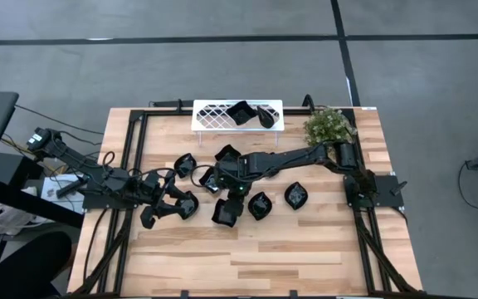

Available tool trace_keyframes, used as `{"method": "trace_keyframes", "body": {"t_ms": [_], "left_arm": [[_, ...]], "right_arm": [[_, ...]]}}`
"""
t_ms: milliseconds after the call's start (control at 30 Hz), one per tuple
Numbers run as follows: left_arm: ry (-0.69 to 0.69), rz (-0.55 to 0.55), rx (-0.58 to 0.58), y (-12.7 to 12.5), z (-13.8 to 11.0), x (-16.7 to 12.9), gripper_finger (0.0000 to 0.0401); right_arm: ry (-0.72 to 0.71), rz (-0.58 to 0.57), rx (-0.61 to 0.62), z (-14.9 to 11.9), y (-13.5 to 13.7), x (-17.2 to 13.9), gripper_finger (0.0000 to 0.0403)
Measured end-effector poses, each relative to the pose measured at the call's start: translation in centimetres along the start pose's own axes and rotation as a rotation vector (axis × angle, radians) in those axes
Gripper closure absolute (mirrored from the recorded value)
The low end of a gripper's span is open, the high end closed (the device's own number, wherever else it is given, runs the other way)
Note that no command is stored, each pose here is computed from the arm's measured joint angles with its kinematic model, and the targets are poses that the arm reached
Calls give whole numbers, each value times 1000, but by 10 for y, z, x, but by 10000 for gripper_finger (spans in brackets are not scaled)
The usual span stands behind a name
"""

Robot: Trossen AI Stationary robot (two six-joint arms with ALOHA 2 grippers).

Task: Pick & Place Mini shaped plates
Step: Stack the distorted square plate on top of the other distorted square plate on the shelf

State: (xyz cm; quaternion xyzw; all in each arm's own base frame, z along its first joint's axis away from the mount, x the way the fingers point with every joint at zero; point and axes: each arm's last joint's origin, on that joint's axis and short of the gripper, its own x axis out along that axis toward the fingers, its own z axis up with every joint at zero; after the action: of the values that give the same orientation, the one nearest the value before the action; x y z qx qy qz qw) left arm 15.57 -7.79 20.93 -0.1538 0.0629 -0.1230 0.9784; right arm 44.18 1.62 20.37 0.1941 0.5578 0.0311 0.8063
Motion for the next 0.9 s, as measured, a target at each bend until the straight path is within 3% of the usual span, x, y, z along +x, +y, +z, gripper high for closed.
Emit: {"method": "trace_keyframes", "body": {"t_ms": [267,567,900], "left_arm": [[0,0,0,0,0,0,196],[0,0,0,0,0,0,196],[0,0,0,0,0,0,196]], "right_arm": [[15,39,14,2,-2,-3,403],[-50,64,-25,22,7,-35,403],[-18,83,1,24,-4,-42,403]]}}
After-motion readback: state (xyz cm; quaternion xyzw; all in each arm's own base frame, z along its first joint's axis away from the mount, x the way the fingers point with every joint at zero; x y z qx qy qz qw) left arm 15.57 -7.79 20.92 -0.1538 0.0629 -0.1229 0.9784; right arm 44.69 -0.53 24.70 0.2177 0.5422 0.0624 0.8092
